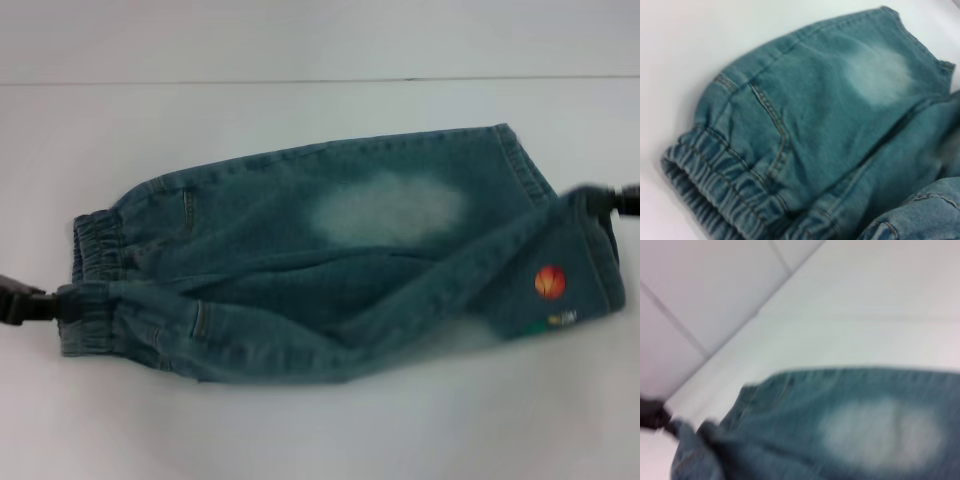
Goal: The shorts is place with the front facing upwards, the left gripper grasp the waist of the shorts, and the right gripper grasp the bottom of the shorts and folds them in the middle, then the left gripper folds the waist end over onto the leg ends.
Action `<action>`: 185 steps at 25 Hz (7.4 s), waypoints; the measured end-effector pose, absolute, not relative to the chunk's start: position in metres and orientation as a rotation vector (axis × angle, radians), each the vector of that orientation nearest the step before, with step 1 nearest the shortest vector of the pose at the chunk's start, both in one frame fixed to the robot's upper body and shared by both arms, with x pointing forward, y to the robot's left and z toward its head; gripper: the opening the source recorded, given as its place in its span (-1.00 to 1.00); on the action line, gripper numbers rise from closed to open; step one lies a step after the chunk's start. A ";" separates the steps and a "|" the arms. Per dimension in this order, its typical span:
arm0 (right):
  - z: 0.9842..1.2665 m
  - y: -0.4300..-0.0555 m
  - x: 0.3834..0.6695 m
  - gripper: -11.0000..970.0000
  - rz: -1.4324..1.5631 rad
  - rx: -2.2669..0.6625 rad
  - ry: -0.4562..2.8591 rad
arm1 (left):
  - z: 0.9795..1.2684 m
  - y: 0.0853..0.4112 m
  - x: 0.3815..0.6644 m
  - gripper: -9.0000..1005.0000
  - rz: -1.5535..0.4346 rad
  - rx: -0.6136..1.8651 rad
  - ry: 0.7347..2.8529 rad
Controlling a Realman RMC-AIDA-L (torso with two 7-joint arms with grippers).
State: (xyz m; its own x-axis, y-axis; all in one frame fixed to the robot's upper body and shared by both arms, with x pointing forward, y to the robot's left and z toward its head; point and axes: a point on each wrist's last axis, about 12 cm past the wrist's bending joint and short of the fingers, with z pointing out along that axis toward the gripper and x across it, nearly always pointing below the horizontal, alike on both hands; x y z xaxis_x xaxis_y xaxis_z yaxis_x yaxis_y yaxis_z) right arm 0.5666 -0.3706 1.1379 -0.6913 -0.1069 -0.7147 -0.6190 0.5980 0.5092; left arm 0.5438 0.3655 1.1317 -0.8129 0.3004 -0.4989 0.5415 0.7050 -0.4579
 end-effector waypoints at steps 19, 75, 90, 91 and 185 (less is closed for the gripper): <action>1.099 -0.334 0.612 -0.90 0.735 -0.253 2.123 | 1.129 0.361 0.580 -0.89 -0.747 0.370 2.387; 1.116 -0.276 0.648 -0.89 0.780 -0.123 1.880 | 1.108 0.360 0.591 -0.89 -0.613 0.220 2.344; 1.104 -0.280 0.644 -0.89 0.760 -0.064 1.927 | 1.108 0.362 0.591 -0.89 -0.603 0.221 2.345; 1.102 -0.280 0.645 -0.89 0.745 -0.056 1.938 | 1.108 0.361 0.592 -0.89 -0.602 0.220 2.344; 1.092 -0.274 0.637 0.99 0.803 0.003 1.898 | 1.120 0.376 0.572 0.81 -0.850 -0.333 2.615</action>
